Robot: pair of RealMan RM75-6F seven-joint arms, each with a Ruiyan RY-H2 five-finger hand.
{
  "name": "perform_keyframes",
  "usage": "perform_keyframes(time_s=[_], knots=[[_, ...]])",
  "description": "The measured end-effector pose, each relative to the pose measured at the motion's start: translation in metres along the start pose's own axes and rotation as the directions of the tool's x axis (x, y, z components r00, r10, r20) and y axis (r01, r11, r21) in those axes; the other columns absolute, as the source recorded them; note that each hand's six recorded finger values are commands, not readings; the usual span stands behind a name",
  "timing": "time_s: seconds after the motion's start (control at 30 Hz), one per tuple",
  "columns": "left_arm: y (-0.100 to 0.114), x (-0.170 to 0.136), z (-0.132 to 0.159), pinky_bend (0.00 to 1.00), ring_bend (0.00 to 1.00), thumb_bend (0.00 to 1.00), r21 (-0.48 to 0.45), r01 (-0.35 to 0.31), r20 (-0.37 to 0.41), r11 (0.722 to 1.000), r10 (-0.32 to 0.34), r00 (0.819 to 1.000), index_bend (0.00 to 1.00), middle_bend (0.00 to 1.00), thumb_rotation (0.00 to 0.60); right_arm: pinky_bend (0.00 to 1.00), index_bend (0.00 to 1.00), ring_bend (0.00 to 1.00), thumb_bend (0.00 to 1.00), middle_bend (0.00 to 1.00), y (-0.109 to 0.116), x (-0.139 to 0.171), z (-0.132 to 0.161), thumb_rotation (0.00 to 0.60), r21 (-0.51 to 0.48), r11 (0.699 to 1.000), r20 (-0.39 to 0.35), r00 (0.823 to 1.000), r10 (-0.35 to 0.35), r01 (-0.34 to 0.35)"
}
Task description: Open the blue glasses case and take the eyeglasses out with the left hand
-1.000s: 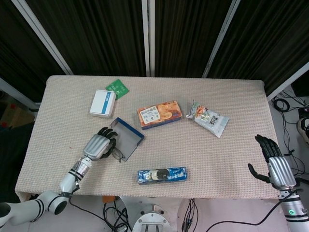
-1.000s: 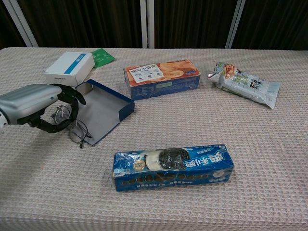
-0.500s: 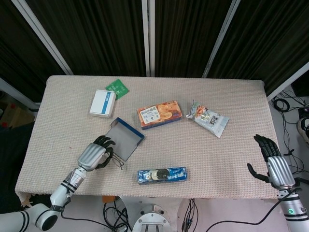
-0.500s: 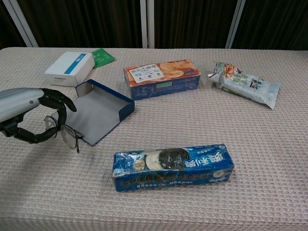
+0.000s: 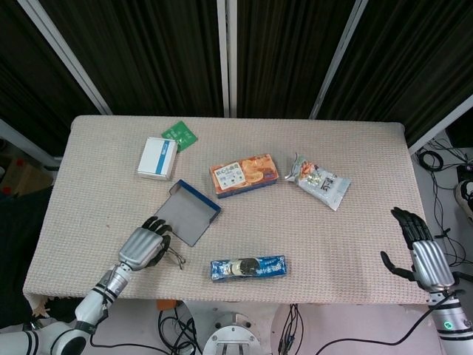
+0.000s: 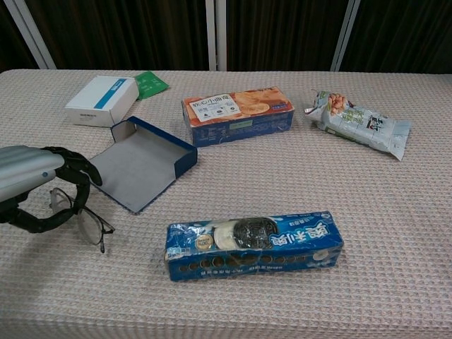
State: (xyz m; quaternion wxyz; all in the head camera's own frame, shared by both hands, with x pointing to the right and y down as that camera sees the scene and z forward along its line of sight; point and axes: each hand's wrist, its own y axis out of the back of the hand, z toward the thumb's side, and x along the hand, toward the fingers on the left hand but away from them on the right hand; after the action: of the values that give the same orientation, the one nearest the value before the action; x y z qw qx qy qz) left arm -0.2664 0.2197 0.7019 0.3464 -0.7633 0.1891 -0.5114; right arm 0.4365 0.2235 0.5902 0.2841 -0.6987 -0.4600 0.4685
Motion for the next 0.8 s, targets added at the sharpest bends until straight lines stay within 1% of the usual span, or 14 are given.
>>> perform_keyframes(time_s=[0.03, 0.1, 0.13, 0.23, 0.4, 0.5, 0.6, 0.67, 0.7, 0.73, 0.8], knots=[[-0.001, 0.000, 0.000, 0.11, 0.12, 0.47, 0.007, 0.008, -0.007, 1.000, -0.008, 1.000, 0.27, 0.18, 0.600, 0.00, 0.01, 0.00, 0.30, 0.05, 0.000, 0.000, 0.000, 0.600, 0.000, 1.000, 0.000, 1.000, -0.001, 0.001], [-0.001, 0.001, 0.002, 0.11, 0.12, 0.40, 0.005, 0.012, -0.017, 1.000, -0.012, 1.000, 0.17, 0.17, 0.600, 0.00, 0.01, 0.00, 0.30, 0.05, 0.001, 0.001, 0.000, 0.600, 0.001, 1.000, 0.000, 1.000, -0.002, 0.002], [0.000, 0.001, 0.002, 0.11, 0.12, 0.38, 0.000, 0.007, -0.023, 1.000, -0.007, 1.000, 0.14, 0.16, 0.600, 0.00, 0.01, 0.00, 0.30, 0.05, 0.001, 0.001, 0.000, 0.600, 0.001, 1.000, 0.000, 1.000, -0.003, 0.003], [0.007, 0.000, 0.002, 0.11, 0.12, 0.36, -0.016, -0.025, -0.035, 1.000, 0.024, 0.999, 0.11, 0.15, 0.600, 0.00, 0.01, 0.00, 0.30, 0.05, 0.002, 0.000, 0.001, 0.600, 0.001, 1.000, -0.003, 1.000, -0.004, 0.004], [0.023, -0.005, -0.007, 0.11, 0.12, 0.32, -0.052, -0.091, -0.072, 0.994, 0.087, 0.994, 0.11, 0.16, 0.600, 0.00, 0.01, 0.00, 0.30, 0.05, 0.004, -0.001, 0.002, 0.600, 0.005, 1.000, -0.005, 1.000, -0.006, 0.006], [0.040, -0.011, -0.024, 0.11, 0.12, 0.31, -0.079, -0.165, -0.125, 0.983, 0.155, 0.980, 0.13, 0.16, 0.600, 0.00, 0.01, 0.00, 0.30, 0.05, 0.005, -0.002, 0.000, 0.600, 0.009, 1.000, 0.001, 1.000, 0.001, -0.001], [0.060, -0.023, -0.053, 0.11, 0.12, 0.30, -0.084, -0.262, -0.211, 0.961, 0.239, 0.948, 0.15, 0.17, 0.600, 0.00, 0.01, 0.00, 0.30, 0.05, 0.006, -0.003, -0.003, 0.600, 0.020, 1.000, 0.013, 1.000, 0.017, -0.017], [0.070, -0.039, -0.081, 0.11, 0.12, 0.29, -0.061, -0.318, -0.291, 0.946, 0.288, 0.913, 0.16, 0.17, 0.600, 0.00, 0.01, 0.00, 0.30, 0.05, 0.009, -0.003, -0.006, 0.600, 0.028, 0.999, 0.024, 1.000, 0.018, -0.019], [0.073, -0.046, -0.093, 0.11, 0.12, 0.29, -0.050, -0.337, -0.324, 0.940, 0.304, 0.896, 0.16, 0.17, 0.600, 0.00, 0.01, 0.00, 0.30, 0.05, 0.010, -0.003, -0.007, 0.600, 0.030, 0.999, 0.029, 0.999, 0.017, -0.018], [0.076, -0.057, -0.107, 0.11, 0.12, 0.29, -0.037, -0.357, -0.364, 0.933, 0.320, 0.875, 0.16, 0.17, 0.600, 0.00, 0.01, 0.00, 0.30, 0.05, 0.011, -0.003, -0.008, 0.600, 0.032, 0.999, 0.034, 0.999, 0.015, -0.016], [0.078, -0.075, -0.124, 0.11, 0.12, 0.29, -0.021, -0.381, -0.414, 0.925, 0.339, 0.845, 0.16, 0.17, 0.600, 0.00, 0.01, 0.00, 0.30, 0.05, 0.012, -0.003, -0.009, 0.600, 0.040, 0.999, 0.043, 0.999, 0.011, -0.013]])
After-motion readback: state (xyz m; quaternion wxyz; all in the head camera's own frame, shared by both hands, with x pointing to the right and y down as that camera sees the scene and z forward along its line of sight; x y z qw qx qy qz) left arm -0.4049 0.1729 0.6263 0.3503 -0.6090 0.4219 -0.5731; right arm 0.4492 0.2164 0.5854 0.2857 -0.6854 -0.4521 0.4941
